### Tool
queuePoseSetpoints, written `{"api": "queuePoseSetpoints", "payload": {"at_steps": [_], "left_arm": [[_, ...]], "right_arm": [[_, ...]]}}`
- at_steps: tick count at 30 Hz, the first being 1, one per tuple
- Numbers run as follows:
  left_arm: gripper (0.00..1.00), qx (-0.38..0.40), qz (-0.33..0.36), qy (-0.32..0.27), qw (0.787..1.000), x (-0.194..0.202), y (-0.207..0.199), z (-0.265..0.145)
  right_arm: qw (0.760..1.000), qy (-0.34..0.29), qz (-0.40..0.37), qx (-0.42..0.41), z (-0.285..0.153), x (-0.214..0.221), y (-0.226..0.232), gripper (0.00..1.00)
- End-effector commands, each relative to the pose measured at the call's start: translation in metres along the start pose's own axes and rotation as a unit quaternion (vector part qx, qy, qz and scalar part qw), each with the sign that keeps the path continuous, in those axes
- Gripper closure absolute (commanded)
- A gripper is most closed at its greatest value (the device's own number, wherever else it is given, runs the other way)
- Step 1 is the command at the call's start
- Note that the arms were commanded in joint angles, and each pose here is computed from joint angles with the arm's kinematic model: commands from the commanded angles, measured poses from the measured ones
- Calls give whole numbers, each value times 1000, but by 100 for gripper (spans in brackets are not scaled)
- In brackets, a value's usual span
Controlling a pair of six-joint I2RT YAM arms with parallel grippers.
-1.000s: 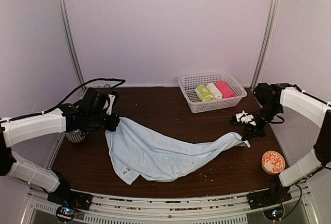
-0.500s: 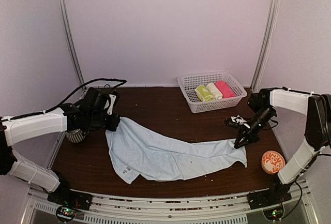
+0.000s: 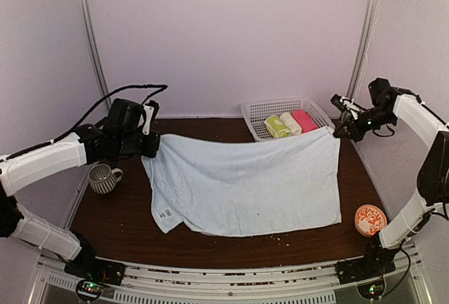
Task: Roll the towels
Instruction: Flatten out the towel at the center of the board.
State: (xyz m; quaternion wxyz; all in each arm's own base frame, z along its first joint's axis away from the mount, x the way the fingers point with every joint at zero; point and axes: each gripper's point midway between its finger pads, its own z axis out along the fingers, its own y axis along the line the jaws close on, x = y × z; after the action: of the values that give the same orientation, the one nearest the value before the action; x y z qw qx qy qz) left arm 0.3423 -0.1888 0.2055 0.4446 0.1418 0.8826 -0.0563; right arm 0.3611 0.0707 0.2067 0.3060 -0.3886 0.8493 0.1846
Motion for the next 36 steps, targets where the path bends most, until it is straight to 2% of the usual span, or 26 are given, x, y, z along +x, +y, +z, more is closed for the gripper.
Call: {"api": "queuePoseSetpoints", "payload": {"at_steps": [1, 5, 9, 19, 23, 25, 28, 31, 36], "left_arm": [[100, -13, -6, -120, 993, -76, 14, -52], [100, 29, -9, -197, 980, -104, 11, -103], [100, 71, -13, -239, 968, -110, 8, -143], [100, 201, -13, -266, 943, -84, -19, -195], [100, 225, -13, -296, 928, -85, -19, -224], [100, 217, -12, -298, 930, -85, -16, -226], [100, 165, -23, -256, 952, -78, -7, -189], [100, 113, -35, -161, 980, -54, -7, -114], [100, 70, -40, -23, 997, -18, -12, 12]], "right_arm": [[992, -98, 37, 75, -73, -44, -30, 100], [984, -143, 26, 98, -117, -60, -18, 100], [979, -169, 10, 115, -141, -64, 13, 100], [968, -179, -53, 168, -181, -41, 98, 100], [962, -180, -67, 193, -192, -33, 119, 100], [959, -181, -56, 209, -195, -32, 116, 100], [963, -167, -15, 213, -180, -23, 92, 100], [972, -120, 47, 198, -140, 1, 48, 100], [982, -33, 127, 134, -54, 44, -17, 94]]}}
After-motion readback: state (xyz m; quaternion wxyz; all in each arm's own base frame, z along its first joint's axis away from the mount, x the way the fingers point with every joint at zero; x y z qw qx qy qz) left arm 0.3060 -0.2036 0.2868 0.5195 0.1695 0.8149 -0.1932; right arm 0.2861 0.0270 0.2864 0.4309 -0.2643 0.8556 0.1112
